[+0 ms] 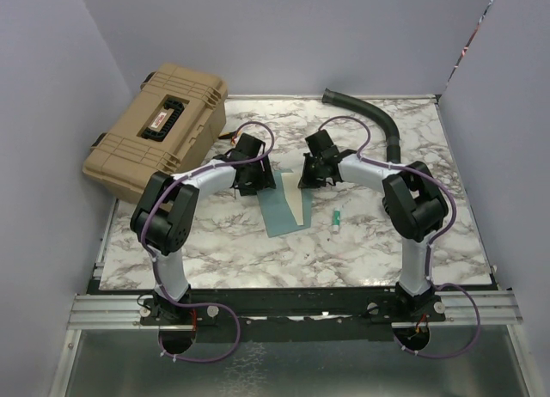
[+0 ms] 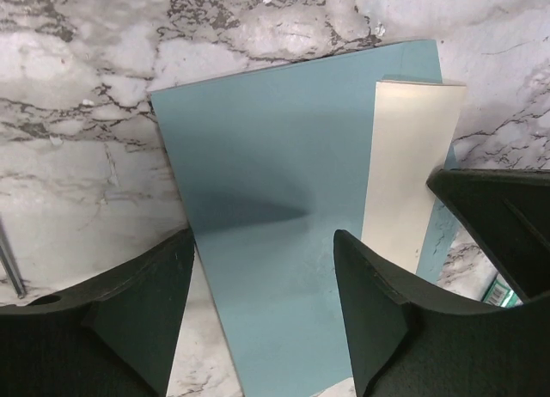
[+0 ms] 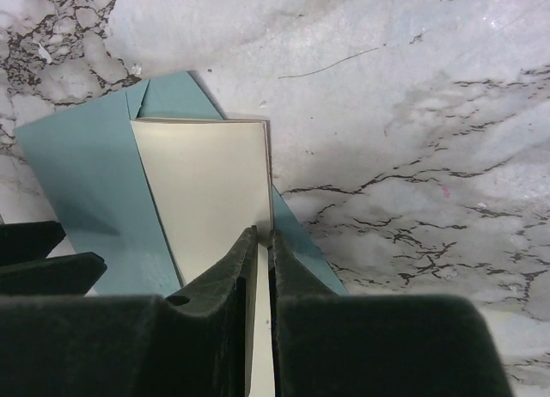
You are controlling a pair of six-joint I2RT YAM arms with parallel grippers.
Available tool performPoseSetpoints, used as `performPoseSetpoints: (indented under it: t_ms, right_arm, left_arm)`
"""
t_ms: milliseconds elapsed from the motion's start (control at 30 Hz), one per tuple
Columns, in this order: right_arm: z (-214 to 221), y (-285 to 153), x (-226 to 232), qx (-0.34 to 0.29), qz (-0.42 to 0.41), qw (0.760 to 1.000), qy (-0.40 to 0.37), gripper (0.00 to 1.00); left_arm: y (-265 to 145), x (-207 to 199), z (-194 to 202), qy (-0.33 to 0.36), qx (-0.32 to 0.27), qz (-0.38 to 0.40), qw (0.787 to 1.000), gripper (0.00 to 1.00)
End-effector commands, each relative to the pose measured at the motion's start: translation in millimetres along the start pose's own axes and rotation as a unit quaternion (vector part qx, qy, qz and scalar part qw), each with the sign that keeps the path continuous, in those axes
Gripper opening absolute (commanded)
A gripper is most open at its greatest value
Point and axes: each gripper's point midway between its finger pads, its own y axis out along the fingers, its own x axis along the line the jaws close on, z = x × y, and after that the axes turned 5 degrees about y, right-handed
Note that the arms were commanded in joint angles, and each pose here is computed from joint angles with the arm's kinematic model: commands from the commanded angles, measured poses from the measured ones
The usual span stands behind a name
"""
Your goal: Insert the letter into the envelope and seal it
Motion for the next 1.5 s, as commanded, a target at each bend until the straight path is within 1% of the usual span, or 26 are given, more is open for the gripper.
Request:
performPoseSetpoints:
  t_ms: [0, 200, 333, 400, 567, 667, 733, 800, 967, 1000, 1200, 1367, 1467]
  right_arm:
    - [14.0, 13.4, 3.8, 0.031, -0.024, 0.999, -0.006, 0.10]
    - [14.1, 13.3, 12.6, 0.037, -0.045, 0.998, -0.008, 0.09]
    - [10.2, 10.4, 15.4, 0.031, -0.047, 0.998, -0.008, 0.09]
    - [8.4, 9.1, 11.4, 0.028, -0.035, 0.999, -0.008, 0.10]
    - [-4.6, -5.0, -6.5, -0.011, 0.018, 1.000, -0.006, 0.20]
    - [-13.0, -16.0, 1.0, -0.028, 0.005, 1.000, -0.013, 0.28]
    - [-20.6, -23.5, 9.6, -0.045, -0.014, 0.999, -0.018, 0.30]
    - [-25.7, -27.5, 15.8, -0.053, -0.025, 0.998, -0.021, 0.28]
    - [-26.7, -21.9, 28.7, -0.042, -0.051, 0.997, -0.027, 0.14]
    - [-26.7, -20.2, 30.9, -0.039, -0.055, 0.997, -0.027, 0.13]
    - [-23.4, -6.4, 47.8, -0.018, -0.097, 0.995, -0.028, 0.14]
    - [-21.8, 3.9, 52.3, -0.007, -0.107, 0.994, -0.022, 0.14]
    - [-14.8, 15.4, 50.3, 0.015, -0.107, 0.994, -0.009, 0.14]
  left_arm:
    - [19.5, 21.8, 31.9, 0.027, 0.064, -0.025, 0.997, 0.67]
    - [21.2, 23.1, 32.2, 0.027, 0.065, -0.027, 0.997, 0.67]
    - [21.4, 24.5, 34.1, 0.027, 0.065, -0.028, 0.997, 0.67]
    - [21.2, 26.8, 33.6, 0.027, 0.063, -0.033, 0.997, 0.67]
    - [17.6, 35.5, 27.1, 0.024, 0.043, -0.060, 0.997, 0.67]
    - [17.3, 38.8, 28.3, 0.024, 0.045, -0.068, 0.996, 0.67]
    - [17.4, 39.8, 29.4, 0.024, 0.048, -0.070, 0.996, 0.67]
    - [17.8, 40.6, 30.5, 0.023, 0.049, -0.070, 0.996, 0.67]
    - [18.2, 41.9, 32.2, 0.022, 0.052, -0.072, 0.996, 0.67]
    - [18.3, 42.2, 32.6, 0.022, 0.053, -0.073, 0.996, 0.67]
    - [19.3, 43.9, 34.7, 0.022, 0.056, -0.075, 0.995, 0.67]
    - [19.9, 45.2, 35.6, 0.023, 0.058, -0.077, 0.995, 0.67]
    - [20.4, 45.8, 35.3, 0.025, 0.059, -0.077, 0.995, 0.67]
